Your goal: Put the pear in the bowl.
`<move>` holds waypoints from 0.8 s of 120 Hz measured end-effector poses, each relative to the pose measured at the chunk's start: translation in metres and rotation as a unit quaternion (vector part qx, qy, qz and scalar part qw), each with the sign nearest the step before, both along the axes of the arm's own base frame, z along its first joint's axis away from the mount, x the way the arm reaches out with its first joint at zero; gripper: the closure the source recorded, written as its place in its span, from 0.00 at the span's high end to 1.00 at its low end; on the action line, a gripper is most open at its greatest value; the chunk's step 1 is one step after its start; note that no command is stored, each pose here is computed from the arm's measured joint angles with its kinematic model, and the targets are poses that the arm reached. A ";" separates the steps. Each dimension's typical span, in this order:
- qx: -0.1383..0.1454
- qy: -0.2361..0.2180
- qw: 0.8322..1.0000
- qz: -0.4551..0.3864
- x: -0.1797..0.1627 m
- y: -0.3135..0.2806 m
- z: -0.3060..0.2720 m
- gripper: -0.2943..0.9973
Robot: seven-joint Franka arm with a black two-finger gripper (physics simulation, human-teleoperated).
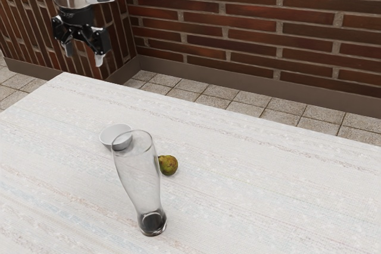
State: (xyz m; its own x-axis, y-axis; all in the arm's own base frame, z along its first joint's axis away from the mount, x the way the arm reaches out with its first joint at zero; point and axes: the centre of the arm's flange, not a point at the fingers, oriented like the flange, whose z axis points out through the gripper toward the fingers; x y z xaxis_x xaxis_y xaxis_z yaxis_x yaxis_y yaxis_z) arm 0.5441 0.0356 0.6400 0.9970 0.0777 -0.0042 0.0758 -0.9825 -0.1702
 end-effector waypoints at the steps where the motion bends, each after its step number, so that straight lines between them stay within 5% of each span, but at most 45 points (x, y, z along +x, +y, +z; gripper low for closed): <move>1: 0.000 0.000 1.000 0.001 0.000 0.001 0.000 0.77; 33: -0.007 0.029 0.999 0.022 0.021 0.019 -0.039 0.77; 58: -0.046 0.059 0.994 -0.081 0.054 -0.116 -0.104 0.77; 96: -0.081 0.113 0.984 -0.110 0.070 -0.154 -0.214 0.77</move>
State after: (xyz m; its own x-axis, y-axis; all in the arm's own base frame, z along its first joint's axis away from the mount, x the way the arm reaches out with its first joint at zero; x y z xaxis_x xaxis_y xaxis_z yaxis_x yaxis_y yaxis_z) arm 0.6139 -0.1180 0.4256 0.9617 -0.1591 -0.2233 -0.1629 -0.9866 0.0014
